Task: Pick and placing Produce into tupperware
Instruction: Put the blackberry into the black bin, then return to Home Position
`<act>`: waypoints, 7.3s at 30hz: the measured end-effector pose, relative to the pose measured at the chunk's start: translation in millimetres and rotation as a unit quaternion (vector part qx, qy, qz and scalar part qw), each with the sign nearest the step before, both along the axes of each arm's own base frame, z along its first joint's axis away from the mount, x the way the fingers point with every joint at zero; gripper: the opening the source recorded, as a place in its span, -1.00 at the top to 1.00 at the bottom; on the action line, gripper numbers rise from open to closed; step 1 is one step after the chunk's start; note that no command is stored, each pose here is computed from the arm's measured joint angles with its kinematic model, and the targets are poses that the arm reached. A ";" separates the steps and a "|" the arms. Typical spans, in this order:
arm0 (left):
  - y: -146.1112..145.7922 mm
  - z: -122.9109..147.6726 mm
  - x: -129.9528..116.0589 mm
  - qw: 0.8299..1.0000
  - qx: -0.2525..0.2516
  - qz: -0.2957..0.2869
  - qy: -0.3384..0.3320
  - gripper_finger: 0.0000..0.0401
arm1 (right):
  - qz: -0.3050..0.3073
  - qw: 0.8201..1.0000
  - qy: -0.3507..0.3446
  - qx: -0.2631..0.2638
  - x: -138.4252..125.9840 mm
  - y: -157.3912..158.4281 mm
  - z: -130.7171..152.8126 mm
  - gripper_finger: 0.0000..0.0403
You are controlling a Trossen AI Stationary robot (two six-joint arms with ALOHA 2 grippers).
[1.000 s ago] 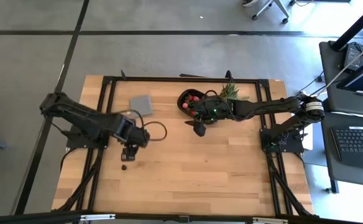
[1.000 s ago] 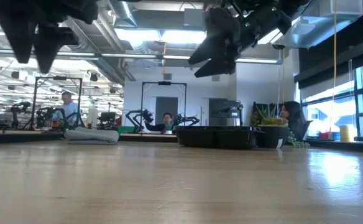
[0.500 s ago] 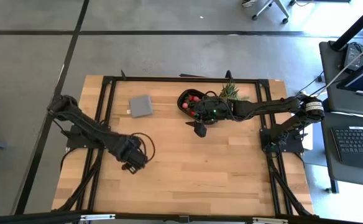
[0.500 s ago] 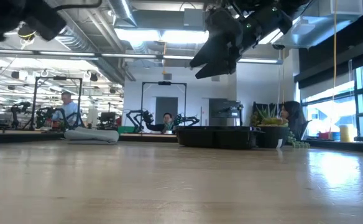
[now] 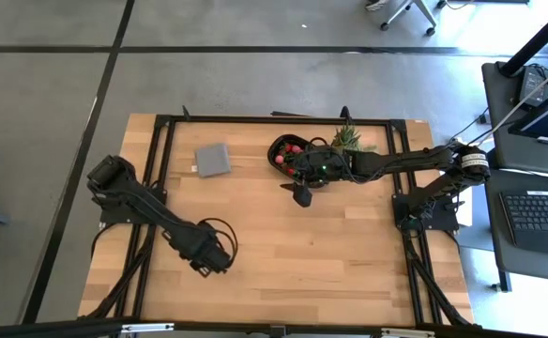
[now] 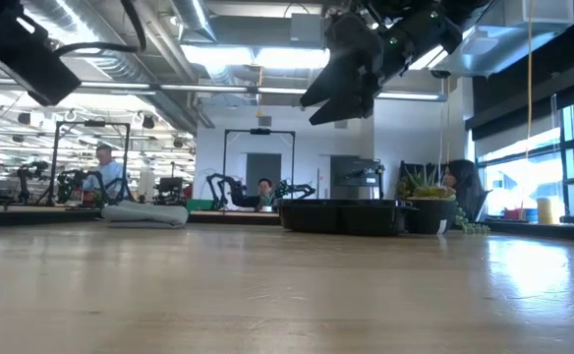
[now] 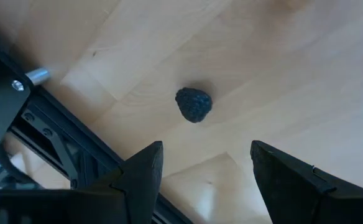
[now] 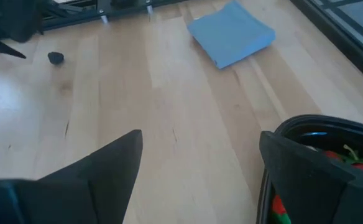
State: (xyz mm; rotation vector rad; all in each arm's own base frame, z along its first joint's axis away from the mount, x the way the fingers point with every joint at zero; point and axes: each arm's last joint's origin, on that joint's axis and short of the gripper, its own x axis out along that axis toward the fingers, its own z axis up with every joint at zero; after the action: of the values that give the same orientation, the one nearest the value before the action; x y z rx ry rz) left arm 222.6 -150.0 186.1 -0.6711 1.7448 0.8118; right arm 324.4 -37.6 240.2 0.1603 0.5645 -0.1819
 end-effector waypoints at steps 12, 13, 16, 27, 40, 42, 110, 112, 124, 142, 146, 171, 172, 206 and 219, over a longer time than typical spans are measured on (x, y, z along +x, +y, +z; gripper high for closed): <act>-1.9 -12.2 -12.3 1.000 0.019 -0.019 -0.001 -0.17 | -0.009 1.000 -0.020 0.013 1.8 -0.2 2.7 -0.62; -0.9 -14.0 -15.0 1.000 0.016 -0.021 -0.007 -0.17 | -0.010 1.000 -0.025 0.013 2.3 -0.3 3.5 -0.62; 2.9 -20.2 -24.3 0.999 0.006 -0.017 -0.032 -0.17 | -0.010 0.999 -0.041 0.012 3.8 -0.4 6.1 -0.62; 7.4 -46.6 -36.1 0.995 -0.017 -0.026 -0.094 -0.16 | -0.010 0.998 -0.055 0.011 5.1 -0.6 8.5 -0.62; 8.2 -48.9 -36.5 0.995 -0.020 -0.025 -0.099 0.08 | -0.010 0.998 -0.055 0.011 5.1 -0.7 8.6 -0.62; 8.2 -48.9 -36.5 0.995 -0.020 -0.025 -0.099 0.18 | -0.010 0.998 -0.055 0.011 5.1 -0.7 8.6 -0.62; 321.3 6.0 143.8 0.754 0.224 -0.308 -0.535 0.49 | -0.200 0.942 0.222 0.150 -52.4 -39.9 -25.1 -0.62; 321.1 5.8 143.6 0.758 0.220 -0.308 -0.532 0.44 | -0.200 0.942 0.224 0.150 -52.6 -39.8 -25.3 -0.62; 320.0 6.0 144.1 0.757 0.219 -0.309 -0.532 0.17 | -0.200 0.942 0.225 0.150 -52.8 -39.8 -25.4 -0.62; 276.4 137.9 9.2 0.676 0.312 -0.349 -0.569 0.24 | -0.135 0.989 0.053 -0.004 -74.8 -37.9 40.4 -0.62; 257.9 133.6 -28.3 0.638 0.353 -0.335 -0.597 0.22 | -0.120 0.990 -0.046 -0.053 -98.4 -31.3 55.6 -0.62; 215.9 43.8 -97.6 0.580 0.392 -0.301 -0.647 0.18 | -0.119 0.955 -0.249 -0.109 -191.7 -5.1 -16.7 -0.62; 215.3 43.1 -98.6 0.580 0.392 -0.300 -0.648 0.18 | -0.120 0.954 -0.252 -0.106 -194.6 -4.2 -20.3 -0.62; 198.8 -1.0 -134.5 0.589 0.425 -0.211 -0.654 0.18 | -0.128 0.945 -0.287 -0.086 -239.5 8.8 -47.4 -0.62; 196.9 -8.3 -141.6 0.597 0.441 -0.179 -0.645 0.18 | -0.126 0.945 -0.286 -0.093 -239.4 8.7 -47.2 -0.62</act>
State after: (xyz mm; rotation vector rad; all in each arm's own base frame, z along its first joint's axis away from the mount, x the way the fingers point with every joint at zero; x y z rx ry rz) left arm 81.0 47.0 177.8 -0.0497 -0.0045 0.5041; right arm 85.0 -28.8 192.9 0.0935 -0.0569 -0.4204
